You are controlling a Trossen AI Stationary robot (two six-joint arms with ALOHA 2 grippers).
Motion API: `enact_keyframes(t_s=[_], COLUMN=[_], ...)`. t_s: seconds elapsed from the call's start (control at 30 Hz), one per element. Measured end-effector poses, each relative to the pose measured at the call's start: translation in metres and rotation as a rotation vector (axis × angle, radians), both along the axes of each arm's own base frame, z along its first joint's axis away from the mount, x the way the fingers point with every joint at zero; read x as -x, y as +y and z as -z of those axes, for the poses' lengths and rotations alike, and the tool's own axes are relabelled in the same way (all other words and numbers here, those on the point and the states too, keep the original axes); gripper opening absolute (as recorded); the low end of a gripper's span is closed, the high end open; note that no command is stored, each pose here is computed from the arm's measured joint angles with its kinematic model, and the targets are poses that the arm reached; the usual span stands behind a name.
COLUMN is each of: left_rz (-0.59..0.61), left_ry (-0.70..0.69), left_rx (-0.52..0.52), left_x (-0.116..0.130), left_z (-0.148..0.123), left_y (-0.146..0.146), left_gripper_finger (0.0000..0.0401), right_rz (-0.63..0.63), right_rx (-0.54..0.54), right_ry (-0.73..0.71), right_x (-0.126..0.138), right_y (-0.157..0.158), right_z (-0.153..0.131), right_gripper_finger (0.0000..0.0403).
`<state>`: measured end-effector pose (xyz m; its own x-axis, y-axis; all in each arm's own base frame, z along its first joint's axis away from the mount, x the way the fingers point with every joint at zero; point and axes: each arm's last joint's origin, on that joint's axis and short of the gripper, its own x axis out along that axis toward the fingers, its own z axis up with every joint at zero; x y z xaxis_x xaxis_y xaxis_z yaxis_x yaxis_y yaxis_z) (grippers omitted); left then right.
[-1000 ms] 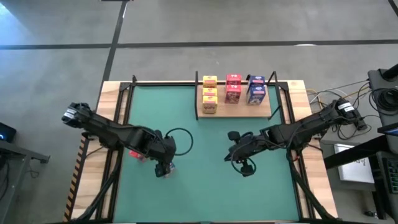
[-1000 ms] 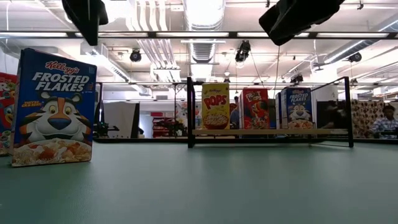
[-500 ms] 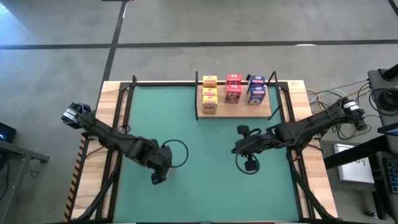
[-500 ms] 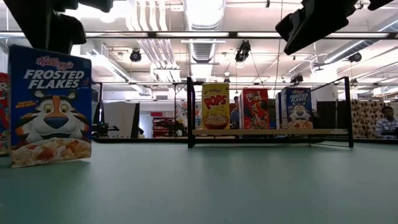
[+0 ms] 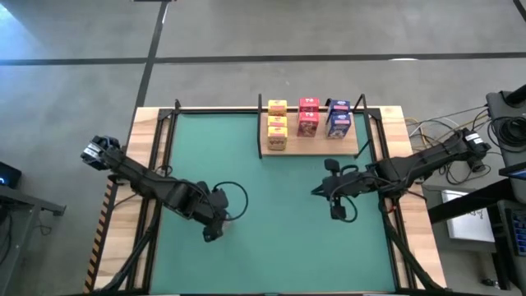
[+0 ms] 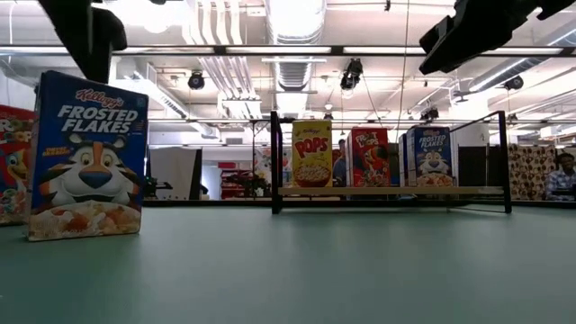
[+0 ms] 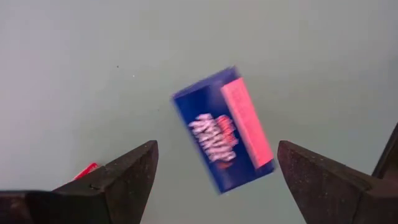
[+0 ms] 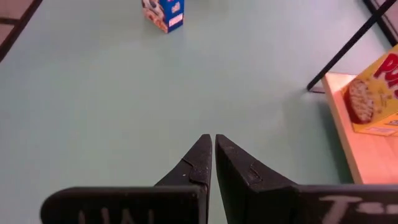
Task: Stack cereal on shelf
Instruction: Put the blue cereal box on the shelf aligned with the other blue cereal boxes
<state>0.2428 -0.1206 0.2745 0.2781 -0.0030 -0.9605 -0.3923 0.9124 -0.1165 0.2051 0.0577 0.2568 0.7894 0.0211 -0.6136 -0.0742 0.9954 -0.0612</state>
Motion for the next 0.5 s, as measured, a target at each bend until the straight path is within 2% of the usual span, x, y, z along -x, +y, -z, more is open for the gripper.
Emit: enact_keyframes(t_s=[0.27,0.5], left_rz=[-0.190,-0.218], left_ry=[-0.022,-0.085], left_rx=[0.003,0.023], left_x=[0.001,-0.004], left_z=[0.003,0.002], left_y=[-0.001,-0.005], left_gripper_finger=[0.0314,0.0314], right_rz=[0.044,0.086], right_rx=[0.067,0.082], right_ry=[0.002,0.032], right_x=[0.001,0.005], right_y=[0.001,-0.001], right_z=[0.006,0.018], right_gripper_finger=[0.0012,0.0012])
